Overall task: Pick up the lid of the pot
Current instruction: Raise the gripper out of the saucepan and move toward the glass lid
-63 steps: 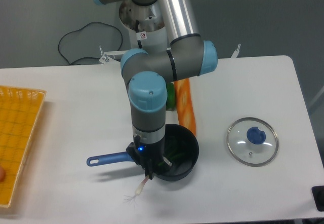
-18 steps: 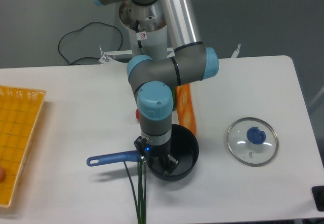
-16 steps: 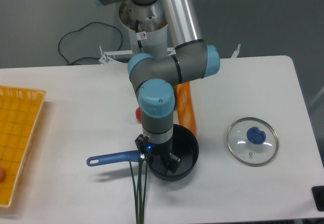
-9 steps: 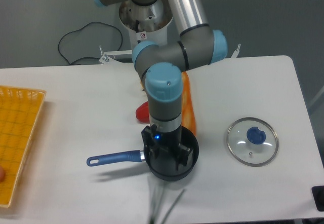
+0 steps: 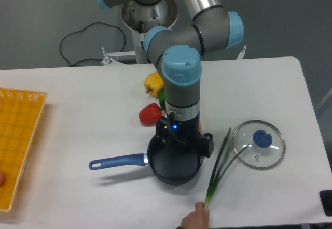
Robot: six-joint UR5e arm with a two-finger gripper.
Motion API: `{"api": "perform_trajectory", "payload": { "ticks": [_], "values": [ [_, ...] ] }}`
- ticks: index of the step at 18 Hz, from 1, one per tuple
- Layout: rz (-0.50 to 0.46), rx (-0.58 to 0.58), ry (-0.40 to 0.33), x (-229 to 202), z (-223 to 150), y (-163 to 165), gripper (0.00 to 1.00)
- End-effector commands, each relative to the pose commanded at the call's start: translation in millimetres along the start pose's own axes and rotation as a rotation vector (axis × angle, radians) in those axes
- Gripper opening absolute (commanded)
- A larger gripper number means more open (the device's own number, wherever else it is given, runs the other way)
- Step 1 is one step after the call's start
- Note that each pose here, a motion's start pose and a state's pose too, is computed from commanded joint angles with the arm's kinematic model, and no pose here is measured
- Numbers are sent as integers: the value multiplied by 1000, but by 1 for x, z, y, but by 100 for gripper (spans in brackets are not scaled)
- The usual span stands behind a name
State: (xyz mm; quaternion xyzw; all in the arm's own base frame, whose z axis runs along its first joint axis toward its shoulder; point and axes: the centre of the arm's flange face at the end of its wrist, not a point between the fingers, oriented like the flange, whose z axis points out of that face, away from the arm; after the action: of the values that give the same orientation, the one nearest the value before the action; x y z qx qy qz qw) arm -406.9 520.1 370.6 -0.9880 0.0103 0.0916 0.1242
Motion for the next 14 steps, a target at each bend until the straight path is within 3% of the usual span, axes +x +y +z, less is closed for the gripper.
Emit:
{"api": "perform_trajectory", "payload": {
  "ticks": [7,11,14],
  "values": [
    [-1,-15,9,4,7,5,100],
    [124,-87,-4,22,6,30,100],
    [131,-92,-7,23,0,39,100]
  ]
}}
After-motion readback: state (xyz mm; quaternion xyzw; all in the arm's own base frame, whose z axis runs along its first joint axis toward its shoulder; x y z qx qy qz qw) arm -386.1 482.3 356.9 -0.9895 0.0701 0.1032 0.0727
